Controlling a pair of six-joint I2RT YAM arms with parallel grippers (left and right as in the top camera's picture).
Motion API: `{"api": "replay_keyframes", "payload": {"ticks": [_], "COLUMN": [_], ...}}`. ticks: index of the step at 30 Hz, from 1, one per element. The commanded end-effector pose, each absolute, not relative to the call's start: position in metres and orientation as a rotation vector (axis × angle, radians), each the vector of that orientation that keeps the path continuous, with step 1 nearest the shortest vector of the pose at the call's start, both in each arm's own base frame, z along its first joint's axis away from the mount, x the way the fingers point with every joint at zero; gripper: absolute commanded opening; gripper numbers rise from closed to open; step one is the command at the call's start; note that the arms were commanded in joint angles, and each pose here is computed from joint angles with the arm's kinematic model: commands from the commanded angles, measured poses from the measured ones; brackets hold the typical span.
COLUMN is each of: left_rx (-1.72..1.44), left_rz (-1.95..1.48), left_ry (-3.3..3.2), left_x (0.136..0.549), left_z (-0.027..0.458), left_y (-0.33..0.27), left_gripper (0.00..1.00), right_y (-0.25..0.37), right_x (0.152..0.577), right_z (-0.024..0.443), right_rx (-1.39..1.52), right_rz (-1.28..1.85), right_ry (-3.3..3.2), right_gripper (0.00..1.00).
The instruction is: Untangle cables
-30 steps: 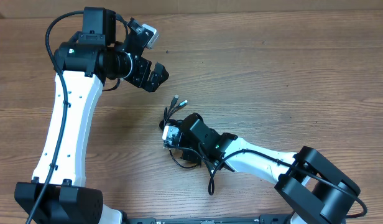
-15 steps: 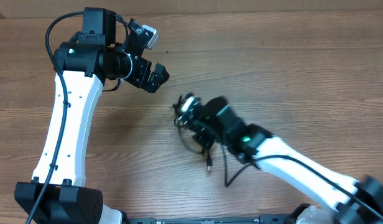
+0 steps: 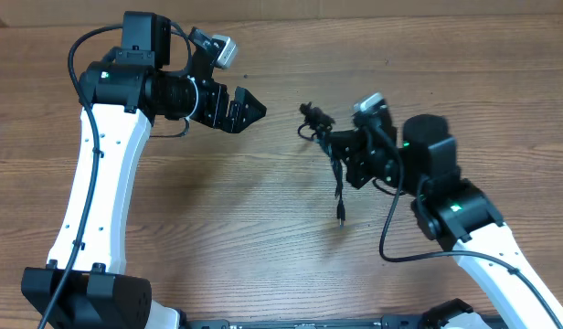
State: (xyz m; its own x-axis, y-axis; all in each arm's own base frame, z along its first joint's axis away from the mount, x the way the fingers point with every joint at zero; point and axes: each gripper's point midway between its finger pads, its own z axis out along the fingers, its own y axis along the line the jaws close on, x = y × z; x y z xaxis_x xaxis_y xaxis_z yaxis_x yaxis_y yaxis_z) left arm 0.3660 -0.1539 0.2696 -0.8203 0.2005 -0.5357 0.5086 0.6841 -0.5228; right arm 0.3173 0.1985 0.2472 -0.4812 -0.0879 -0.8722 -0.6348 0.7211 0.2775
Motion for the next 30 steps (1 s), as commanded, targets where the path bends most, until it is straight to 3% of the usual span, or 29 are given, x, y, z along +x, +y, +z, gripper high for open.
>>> {"api": "replay_keyframes", "payload": {"ticks": [1, 7, 15, 30], "left_rx": [0.502, 0.520, 0.585, 0.635], "left_rz": [-1.202, -1.462, -1.464, -1.342], "left_ry": [2.429, 2.343, 2.256, 2.266], "left_x": [0.348, 0.329, 0.336, 0.342], "left_z": [0.288, 0.311, 0.320, 0.310], "left_y": [-0.170, -0.187, -0.193, -0.189], "left_gripper": [1.00, 1.00, 1.00, 1.00], "right_y": [0.196, 0.181, 0.173, 0.170], "right_x": [0.315, 0.328, 0.333, 0.336], "right_z": [0.275, 0.317, 0.383, 0.387], "right_rx": [-0.473, -0.273, -0.097, -0.037], "right_rz": [0.891, 1.105, 1.335, 1.362], "right_ry": [1.936, 1.834, 1.625, 1.613], "right_gripper": [0.04, 0.04, 0.04, 0.04]}}
